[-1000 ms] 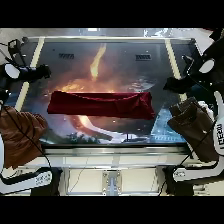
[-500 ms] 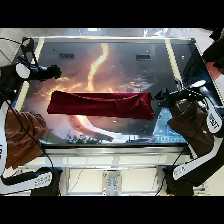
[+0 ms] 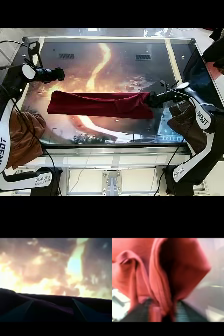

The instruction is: Fold the shirts.

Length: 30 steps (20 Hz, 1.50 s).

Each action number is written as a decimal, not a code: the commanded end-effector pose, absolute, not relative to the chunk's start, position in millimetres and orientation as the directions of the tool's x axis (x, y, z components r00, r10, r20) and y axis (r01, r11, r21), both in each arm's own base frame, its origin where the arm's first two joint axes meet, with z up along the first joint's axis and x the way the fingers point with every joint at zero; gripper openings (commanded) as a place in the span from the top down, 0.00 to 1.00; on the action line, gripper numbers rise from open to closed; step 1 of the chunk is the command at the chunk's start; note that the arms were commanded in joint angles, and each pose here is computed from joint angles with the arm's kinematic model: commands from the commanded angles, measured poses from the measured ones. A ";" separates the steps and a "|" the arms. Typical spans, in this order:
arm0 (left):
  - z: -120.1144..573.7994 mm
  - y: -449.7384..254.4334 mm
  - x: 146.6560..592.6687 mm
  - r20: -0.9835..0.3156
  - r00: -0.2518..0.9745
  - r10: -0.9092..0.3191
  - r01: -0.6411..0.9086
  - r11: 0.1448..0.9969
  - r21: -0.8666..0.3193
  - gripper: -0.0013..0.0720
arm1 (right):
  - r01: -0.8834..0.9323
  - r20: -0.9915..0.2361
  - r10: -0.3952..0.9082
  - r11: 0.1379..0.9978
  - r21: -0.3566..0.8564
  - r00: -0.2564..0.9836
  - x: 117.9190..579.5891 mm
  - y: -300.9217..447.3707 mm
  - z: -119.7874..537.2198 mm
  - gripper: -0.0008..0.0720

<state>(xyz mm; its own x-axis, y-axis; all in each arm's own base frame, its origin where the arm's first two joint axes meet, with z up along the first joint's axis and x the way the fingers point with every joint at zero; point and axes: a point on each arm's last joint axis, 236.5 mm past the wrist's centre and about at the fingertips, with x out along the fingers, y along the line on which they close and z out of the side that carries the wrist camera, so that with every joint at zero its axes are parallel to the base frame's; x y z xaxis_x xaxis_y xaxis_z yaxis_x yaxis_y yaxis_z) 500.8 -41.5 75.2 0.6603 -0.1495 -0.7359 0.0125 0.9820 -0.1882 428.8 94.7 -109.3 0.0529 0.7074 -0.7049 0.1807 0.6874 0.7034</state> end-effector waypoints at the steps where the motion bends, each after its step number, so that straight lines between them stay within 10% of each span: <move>1: 46.9 -59.0 496.4 -0.785 0.595 -0.173 0.037 0.981 -0.188 0.36 | 0.163 -0.655 0.754 0.641 0.750 0.052 431.6 124.2 -96.2 0.97; 3: 20.5 -83.3 487.9 -0.829 0.522 -0.199 0.076 0.979 -0.187 0.78 | 0.105 -0.585 0.810 0.579 0.809 0.040 430.3 141.6 -69.6 0.97; 5: -7.5 -114.6 474.6 -0.871 0.437 -0.225 0.131 0.974 -0.186 0.97 | 0.049 -0.535 0.845 0.533 0.845 0.018 426.9 150.2 -33.7 0.97; 14: -88.7 -276.9 393.3 -0.922 0.155 -0.356 0.523 0.821 -0.229 0.97 | -0.190 -0.579 0.800 0.600 0.777 0.160 428.1 156.9 125.9 0.97; 19: -74.2 -325.9 406.1 -0.840 0.247 -0.483 0.526 0.795 -0.302 0.97 | -0.257 -0.679 0.733 0.663 0.703 0.034 395.7 192.2 132.1 0.97; 30: 87.2 -60.1 476.4 -0.766 0.616 -0.181 0.215 0.975 -0.058 0.97 | -0.436 -0.565 0.804 0.583 0.686 0.186 408.3 355.6 151.2 0.97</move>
